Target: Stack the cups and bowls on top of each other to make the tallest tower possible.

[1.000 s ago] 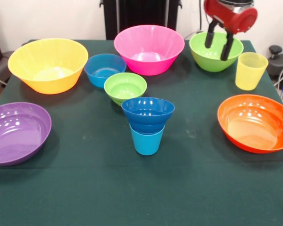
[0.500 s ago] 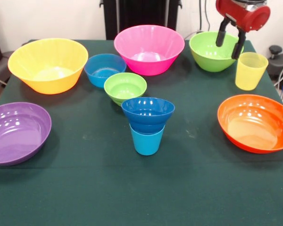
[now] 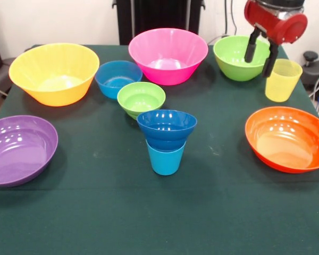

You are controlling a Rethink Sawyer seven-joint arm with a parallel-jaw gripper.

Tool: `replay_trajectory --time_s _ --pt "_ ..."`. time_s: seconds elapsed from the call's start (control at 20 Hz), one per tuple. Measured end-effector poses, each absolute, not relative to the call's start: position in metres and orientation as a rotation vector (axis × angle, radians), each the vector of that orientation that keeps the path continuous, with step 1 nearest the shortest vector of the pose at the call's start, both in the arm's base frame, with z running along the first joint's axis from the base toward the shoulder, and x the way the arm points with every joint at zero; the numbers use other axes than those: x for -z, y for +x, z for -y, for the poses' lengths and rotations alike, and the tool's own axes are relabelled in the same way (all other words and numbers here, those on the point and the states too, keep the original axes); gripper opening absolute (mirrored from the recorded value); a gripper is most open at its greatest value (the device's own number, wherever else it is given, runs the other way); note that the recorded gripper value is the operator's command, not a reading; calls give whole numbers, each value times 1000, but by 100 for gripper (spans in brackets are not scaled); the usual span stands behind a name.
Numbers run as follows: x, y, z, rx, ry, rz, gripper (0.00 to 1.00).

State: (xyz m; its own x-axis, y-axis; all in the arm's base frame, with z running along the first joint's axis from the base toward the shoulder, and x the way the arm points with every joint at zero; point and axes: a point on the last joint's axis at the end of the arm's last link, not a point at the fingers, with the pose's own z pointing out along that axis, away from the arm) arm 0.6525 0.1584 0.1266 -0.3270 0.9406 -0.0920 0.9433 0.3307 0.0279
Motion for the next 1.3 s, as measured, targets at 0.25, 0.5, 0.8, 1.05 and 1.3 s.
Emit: replay_trajectory --time_s 0.25,0.5,0.8,1.05,1.3 --pt "-111 664 -157 62 1770 -2479 100" --pt "-94 662 -168 88 1772 -2484 100" --pt "-82 658 -182 106 1787 -2477 100" --pt "-77 653 -198 110 1803 -2466 100" --pt "-77 649 -211 106 1821 -2450 100"
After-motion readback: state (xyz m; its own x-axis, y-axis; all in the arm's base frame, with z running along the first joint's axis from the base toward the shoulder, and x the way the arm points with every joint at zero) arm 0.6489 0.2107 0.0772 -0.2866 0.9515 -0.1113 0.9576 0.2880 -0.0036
